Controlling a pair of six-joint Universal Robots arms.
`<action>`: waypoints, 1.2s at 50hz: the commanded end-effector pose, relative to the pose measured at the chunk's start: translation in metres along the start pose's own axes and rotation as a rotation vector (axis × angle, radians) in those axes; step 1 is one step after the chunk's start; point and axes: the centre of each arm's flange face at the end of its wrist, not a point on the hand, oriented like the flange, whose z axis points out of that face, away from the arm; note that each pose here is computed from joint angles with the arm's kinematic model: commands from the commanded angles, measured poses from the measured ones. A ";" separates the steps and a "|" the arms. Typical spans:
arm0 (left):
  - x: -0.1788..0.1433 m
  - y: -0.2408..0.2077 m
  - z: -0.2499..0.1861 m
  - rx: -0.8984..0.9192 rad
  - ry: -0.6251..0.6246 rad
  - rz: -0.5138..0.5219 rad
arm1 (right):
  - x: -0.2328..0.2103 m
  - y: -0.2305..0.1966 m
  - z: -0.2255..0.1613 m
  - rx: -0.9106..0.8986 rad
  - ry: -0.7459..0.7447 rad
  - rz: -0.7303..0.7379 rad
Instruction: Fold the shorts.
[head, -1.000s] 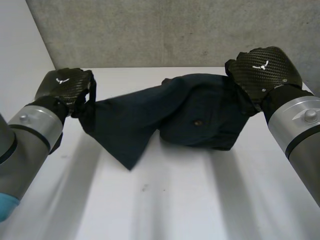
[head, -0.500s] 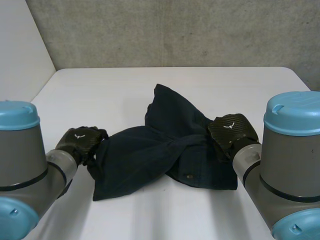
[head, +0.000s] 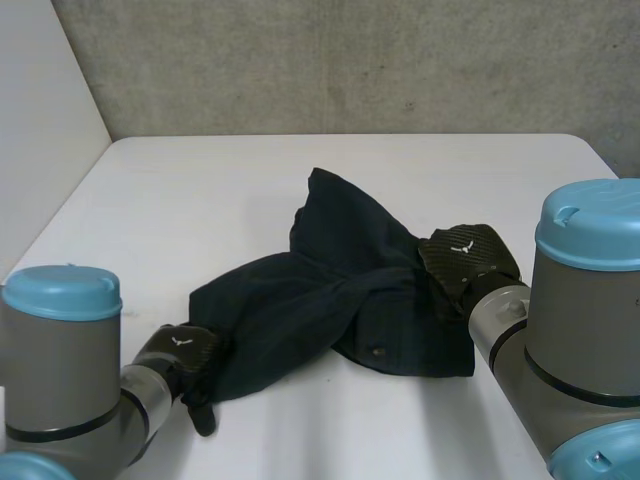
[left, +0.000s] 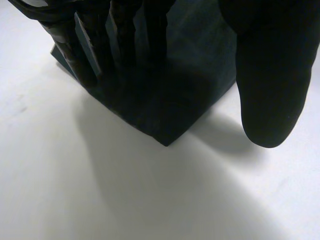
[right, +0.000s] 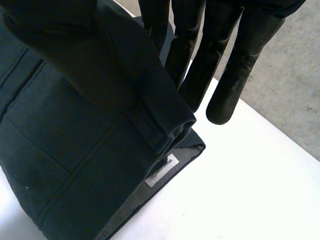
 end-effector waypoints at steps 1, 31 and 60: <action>0.002 -0.008 0.008 0.053 -0.003 -0.023 | 0.002 -0.003 -0.002 0.008 0.005 0.018; 0.006 -0.029 0.029 0.195 -0.015 -0.036 | 0.009 -0.022 -0.015 0.080 0.022 0.035; -0.023 -0.118 -0.128 0.482 -0.079 0.188 | 0.037 -0.062 -0.088 0.084 0.064 -0.361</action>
